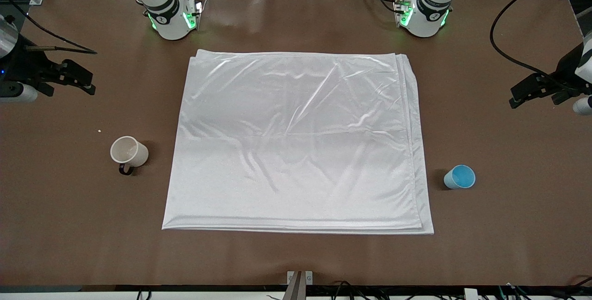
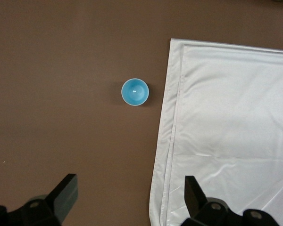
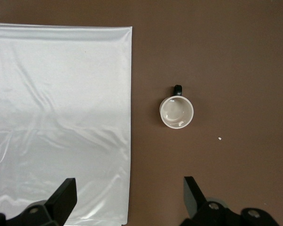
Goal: Place blue cup into white mug on cloth
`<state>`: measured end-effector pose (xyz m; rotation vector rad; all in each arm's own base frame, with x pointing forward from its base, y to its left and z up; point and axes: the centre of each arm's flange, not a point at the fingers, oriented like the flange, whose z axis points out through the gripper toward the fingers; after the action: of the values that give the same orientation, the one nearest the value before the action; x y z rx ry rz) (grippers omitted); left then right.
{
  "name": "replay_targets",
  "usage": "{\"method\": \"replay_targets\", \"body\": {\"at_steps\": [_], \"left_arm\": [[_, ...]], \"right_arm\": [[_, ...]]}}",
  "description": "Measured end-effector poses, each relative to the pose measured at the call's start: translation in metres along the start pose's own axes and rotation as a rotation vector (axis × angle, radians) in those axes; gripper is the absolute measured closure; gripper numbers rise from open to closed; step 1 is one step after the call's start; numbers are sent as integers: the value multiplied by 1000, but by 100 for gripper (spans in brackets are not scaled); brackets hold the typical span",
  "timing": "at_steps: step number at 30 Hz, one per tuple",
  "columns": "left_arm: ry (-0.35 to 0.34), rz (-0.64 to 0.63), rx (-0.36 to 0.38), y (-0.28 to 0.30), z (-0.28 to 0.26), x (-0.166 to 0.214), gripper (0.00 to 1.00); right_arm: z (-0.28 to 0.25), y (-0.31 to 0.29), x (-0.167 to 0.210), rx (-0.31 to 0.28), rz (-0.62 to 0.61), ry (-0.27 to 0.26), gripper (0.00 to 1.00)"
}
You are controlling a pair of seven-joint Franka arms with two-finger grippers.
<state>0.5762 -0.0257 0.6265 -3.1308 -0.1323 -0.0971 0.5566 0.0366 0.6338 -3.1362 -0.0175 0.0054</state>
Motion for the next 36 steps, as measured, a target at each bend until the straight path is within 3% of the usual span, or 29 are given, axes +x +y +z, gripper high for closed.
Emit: {"method": "replay_targets", "body": {"at_steps": [20, 36], "left_arm": [[-11, -11, 2, -7, 6, 3, 0], [-41, -4, 32, -16, 105, 54, 0]], "right_arm": [[3, 3, 4, -11, 4, 8, 0], [10, 4, 7, -12, 7, -4, 0]]}}
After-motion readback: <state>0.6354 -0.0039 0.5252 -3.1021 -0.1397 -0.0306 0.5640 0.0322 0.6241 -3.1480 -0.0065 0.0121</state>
